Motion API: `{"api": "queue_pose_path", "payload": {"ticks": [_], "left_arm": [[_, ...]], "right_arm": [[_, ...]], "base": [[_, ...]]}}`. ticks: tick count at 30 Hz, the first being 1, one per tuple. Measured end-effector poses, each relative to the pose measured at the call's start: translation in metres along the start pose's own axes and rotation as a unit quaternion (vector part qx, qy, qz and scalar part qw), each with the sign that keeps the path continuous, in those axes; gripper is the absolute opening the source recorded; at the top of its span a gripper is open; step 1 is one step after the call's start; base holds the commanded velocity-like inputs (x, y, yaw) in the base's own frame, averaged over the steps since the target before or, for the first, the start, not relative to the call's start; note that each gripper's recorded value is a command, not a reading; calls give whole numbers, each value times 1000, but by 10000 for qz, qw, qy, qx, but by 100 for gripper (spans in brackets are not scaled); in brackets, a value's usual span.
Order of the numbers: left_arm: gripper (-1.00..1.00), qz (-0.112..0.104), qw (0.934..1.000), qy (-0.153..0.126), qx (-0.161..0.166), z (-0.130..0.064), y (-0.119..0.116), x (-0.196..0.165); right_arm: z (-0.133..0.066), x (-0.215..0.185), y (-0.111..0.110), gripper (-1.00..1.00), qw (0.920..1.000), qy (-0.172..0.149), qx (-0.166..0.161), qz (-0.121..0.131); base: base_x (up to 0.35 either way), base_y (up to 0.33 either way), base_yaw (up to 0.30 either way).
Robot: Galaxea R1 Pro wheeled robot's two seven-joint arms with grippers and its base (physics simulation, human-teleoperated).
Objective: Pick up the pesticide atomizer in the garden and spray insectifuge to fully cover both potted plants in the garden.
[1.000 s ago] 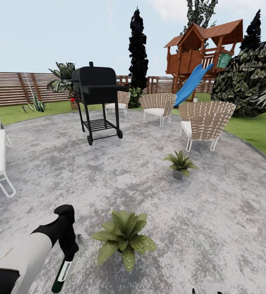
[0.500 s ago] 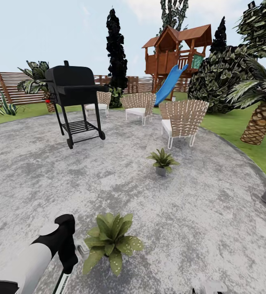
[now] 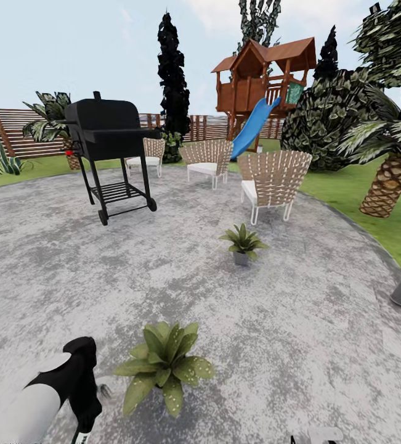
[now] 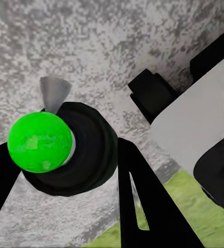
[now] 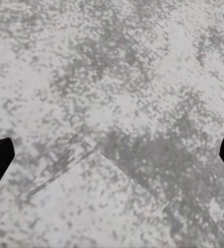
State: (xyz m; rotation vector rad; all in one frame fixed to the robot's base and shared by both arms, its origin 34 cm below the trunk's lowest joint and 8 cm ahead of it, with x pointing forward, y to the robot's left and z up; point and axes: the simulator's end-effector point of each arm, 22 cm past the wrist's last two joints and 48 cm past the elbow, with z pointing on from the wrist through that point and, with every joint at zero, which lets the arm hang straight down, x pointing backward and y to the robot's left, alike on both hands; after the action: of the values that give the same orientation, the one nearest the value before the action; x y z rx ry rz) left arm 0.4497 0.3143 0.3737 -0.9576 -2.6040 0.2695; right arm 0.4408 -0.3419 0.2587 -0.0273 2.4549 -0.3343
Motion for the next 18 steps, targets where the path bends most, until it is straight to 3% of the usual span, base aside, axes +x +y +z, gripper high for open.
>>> {"api": "queue_pose_path", "payload": {"ticks": [6,11,15,18], "left_arm": [[-100,270,9994,-186,72,-4,-26,-35],[-100,231,9996,-179,45,-5,-21,-31],[-100,189,9997,-159,19,-6,-16,-27],[-100,188,9997,-158,18,-6,-16,-27]], "right_arm": [[0,0,-1,100,10000,0,4,-5],[0,0,-1,100,10000,-4,3,-4],[0,-1,2,100,10000,-7,-9,10],[0,-1,3,100,10000,-8,-15,18]], "base": [[0,0,0],[-9,60,0],[-140,256,-15],[-170,278,-209]]}}
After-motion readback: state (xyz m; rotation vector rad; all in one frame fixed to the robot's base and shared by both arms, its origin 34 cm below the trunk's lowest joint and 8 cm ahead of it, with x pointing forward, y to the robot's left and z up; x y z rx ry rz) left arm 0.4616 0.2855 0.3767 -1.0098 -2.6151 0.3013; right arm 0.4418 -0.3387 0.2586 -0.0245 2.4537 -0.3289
